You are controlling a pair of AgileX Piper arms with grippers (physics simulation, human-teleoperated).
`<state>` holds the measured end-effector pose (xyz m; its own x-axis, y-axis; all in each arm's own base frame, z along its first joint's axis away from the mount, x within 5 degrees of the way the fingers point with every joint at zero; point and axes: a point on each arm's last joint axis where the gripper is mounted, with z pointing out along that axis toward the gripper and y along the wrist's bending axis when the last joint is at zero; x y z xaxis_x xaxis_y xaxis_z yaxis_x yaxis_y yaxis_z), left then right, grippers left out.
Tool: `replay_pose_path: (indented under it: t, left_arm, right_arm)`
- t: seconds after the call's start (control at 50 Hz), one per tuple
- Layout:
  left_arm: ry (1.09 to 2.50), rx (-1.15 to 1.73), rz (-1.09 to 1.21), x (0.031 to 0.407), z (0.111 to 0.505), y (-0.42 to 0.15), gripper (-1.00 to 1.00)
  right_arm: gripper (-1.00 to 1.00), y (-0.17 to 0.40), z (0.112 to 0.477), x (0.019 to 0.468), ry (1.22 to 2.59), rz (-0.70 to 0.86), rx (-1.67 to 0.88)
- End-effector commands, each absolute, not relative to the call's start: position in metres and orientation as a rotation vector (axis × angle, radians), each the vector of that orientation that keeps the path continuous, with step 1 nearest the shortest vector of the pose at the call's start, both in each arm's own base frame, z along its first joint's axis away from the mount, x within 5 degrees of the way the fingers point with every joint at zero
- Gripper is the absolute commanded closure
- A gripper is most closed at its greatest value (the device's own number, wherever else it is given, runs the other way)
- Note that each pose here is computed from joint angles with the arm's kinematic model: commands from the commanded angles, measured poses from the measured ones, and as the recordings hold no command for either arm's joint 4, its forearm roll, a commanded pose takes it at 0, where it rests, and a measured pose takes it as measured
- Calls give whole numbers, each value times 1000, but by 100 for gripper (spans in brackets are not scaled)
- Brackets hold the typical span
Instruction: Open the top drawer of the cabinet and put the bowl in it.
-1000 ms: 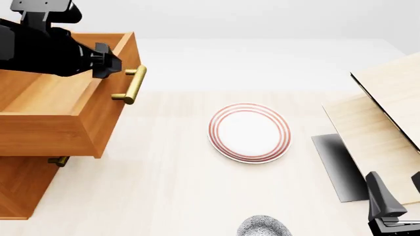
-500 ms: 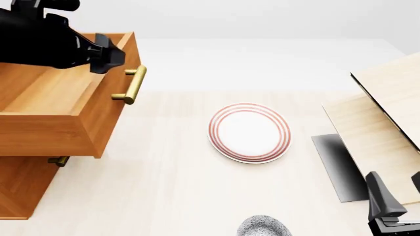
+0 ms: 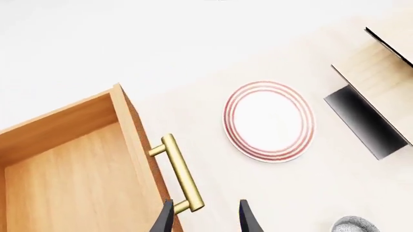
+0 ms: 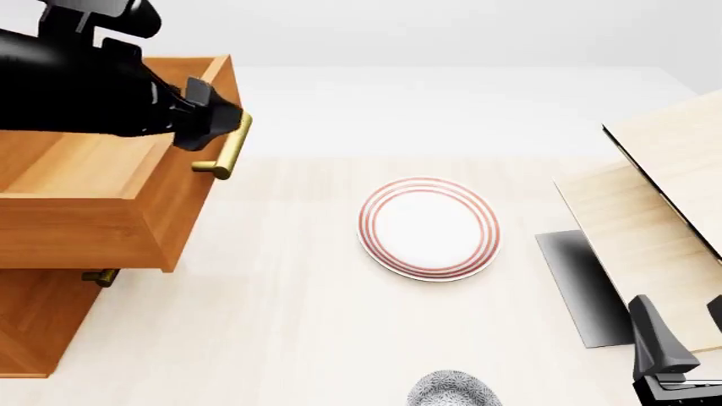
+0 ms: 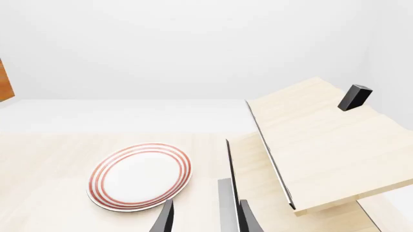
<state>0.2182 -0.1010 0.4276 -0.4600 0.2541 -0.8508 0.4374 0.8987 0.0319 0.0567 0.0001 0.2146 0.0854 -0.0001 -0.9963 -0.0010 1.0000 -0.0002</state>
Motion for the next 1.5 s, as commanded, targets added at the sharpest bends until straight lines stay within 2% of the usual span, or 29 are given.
replay_pose_path:
  t: [0.02,0.36,0.9,1.5]
  left_arm:
    - [2046,570,-270,206,423,-112,-100]
    - [2046,702,-344,201,391,-145,-100]
    - [2112,742,-446,195,339,-179,-100]
    - [2195,795,-525,185,314,-213,-100]
  right_arm:
    - [-100,0,214,57,1485,1,-1]
    - [-100,0,214,57,1485,1,-1]
    - [-100,0,214,57,1485,1,-1]
    - [-100,0,214,57,1485,1,-1]
